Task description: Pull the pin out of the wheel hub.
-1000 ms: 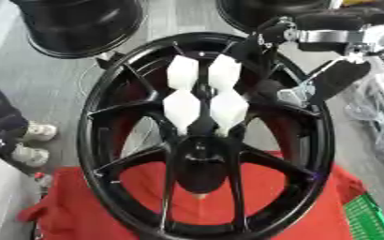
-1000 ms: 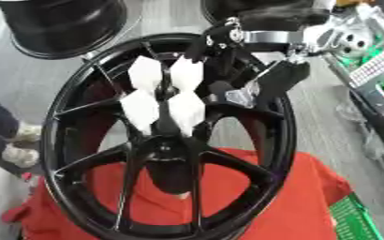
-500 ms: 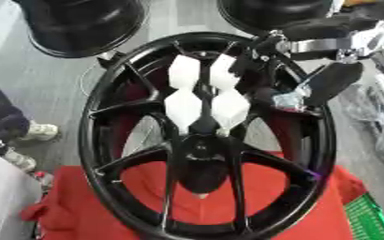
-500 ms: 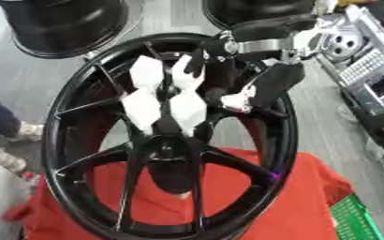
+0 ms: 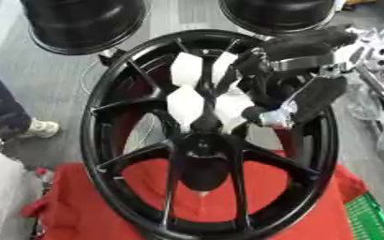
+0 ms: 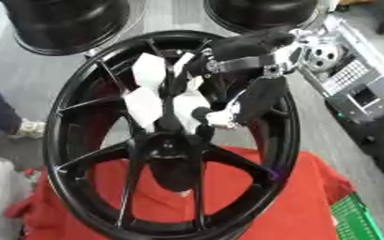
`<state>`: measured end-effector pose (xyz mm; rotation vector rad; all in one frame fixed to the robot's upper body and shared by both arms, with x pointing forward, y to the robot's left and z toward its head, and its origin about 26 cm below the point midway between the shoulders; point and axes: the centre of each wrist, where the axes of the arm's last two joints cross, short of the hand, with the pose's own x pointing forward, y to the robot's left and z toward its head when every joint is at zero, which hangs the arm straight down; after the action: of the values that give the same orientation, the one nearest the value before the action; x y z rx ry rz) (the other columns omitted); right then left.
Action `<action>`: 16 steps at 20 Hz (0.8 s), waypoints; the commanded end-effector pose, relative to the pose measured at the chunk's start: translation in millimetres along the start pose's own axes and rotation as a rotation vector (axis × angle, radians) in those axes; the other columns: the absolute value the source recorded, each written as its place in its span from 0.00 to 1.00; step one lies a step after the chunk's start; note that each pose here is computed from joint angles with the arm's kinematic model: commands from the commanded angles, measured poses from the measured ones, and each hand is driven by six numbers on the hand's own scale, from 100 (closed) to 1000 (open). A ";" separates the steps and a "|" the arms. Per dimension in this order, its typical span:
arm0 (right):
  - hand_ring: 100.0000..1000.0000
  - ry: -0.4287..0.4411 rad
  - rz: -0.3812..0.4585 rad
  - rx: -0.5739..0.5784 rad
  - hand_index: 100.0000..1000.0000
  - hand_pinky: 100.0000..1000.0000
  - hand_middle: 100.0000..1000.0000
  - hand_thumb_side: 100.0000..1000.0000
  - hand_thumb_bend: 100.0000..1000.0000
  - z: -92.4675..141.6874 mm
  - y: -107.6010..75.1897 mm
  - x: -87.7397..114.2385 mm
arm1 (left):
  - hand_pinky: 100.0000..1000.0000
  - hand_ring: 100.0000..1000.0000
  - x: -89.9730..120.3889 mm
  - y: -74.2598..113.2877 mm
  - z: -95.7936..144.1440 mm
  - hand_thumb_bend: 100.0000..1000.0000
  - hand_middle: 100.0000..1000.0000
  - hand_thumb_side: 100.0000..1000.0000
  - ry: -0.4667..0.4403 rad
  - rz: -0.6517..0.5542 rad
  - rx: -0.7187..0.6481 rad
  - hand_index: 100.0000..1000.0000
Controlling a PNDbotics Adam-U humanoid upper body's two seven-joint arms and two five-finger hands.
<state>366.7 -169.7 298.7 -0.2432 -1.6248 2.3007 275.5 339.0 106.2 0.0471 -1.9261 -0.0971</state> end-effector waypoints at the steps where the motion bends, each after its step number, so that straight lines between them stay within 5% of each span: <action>1: 0.41 0.016 0.029 0.000 0.90 0.47 0.77 0.64 0.00 3.2 -5.5 -2.3 | 0.82 0.86 7.4 2.4 -3.5 0.25 0.92 0.94 -0.022 -0.017 -0.013 0.95; 16: 0.40 0.074 0.033 0.025 0.89 0.46 0.79 0.67 0.00 2.2 1.5 -16.9 | 0.82 0.86 8.4 2.1 -4.5 0.25 0.92 0.94 -0.025 -0.015 -0.012 0.95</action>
<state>381.3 -174.9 290.2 -0.3108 -1.5723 2.2846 277.0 338.3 108.2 0.0420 -1.9316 -0.0994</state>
